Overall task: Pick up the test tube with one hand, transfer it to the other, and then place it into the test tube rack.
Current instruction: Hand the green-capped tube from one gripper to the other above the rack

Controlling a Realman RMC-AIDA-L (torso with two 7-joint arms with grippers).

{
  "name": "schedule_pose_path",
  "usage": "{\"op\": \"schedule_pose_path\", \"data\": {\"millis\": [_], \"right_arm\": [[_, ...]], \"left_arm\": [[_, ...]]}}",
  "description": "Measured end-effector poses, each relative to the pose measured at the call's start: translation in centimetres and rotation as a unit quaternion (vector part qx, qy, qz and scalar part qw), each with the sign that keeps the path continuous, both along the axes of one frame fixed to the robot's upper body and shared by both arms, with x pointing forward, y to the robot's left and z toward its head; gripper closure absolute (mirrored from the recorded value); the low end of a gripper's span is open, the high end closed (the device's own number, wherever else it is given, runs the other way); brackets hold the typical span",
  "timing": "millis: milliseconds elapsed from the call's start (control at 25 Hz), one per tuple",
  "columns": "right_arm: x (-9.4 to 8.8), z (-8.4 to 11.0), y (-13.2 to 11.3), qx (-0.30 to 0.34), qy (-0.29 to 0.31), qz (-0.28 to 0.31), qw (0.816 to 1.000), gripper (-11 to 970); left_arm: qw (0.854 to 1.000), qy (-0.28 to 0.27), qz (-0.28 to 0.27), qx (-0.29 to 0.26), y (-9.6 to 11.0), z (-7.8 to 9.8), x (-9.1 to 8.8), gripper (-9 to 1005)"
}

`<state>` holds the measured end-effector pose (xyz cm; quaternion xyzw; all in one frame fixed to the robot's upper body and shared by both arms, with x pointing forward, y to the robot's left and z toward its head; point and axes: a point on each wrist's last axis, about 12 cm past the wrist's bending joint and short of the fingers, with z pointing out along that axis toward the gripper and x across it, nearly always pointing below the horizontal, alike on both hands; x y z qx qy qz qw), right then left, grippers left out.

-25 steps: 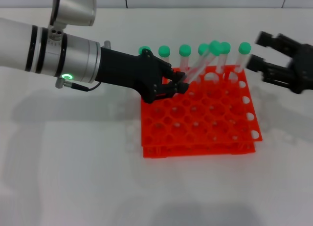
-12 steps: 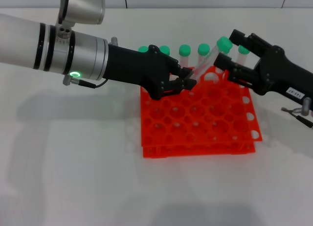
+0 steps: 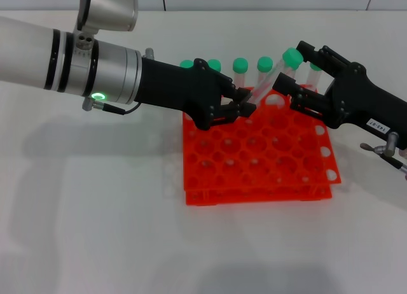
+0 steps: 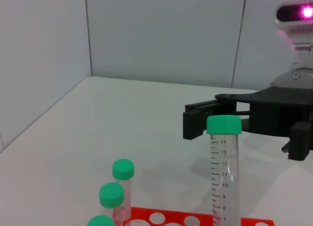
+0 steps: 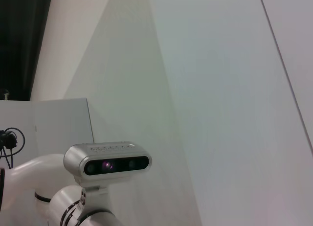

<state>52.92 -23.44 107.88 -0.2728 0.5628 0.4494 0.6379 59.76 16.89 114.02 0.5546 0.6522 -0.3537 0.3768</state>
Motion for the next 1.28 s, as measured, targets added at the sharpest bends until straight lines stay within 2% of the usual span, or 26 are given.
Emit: {"op": "schedule_pose_path", "data": {"millis": [240, 360, 560, 800, 1280], "right_arm": [[0.24, 0.19, 0.33, 0.003, 0.0, 0.004, 1.0, 125], [0.32, 0.25, 0.51, 0.005, 0.001, 0.007, 1.0, 230], [0.55, 0.33, 0.68, 0.011, 0.008, 0.005, 1.0, 243], [0.7, 0.33, 0.71, 0.011, 0.014, 0.004, 1.0, 306], [0.63, 0.17, 0.6, 0.009, 0.016, -0.001, 1.0, 585]], "left_arm": [[1.0, 0.0, -0.003, 0.0, -0.09, -0.14, -0.09, 793], [1.0, 0.0, -0.003, 0.0, -0.1, -0.18, -0.12, 793], [1.0, 0.001, -0.003, -0.001, -0.15, -0.24, -0.16, 792], [1.0, 0.002, -0.005, -0.001, -0.3, -0.35, -0.26, 791], [1.0, 0.001, 0.002, 0.001, -0.3, -0.63, -0.28, 790]]}}
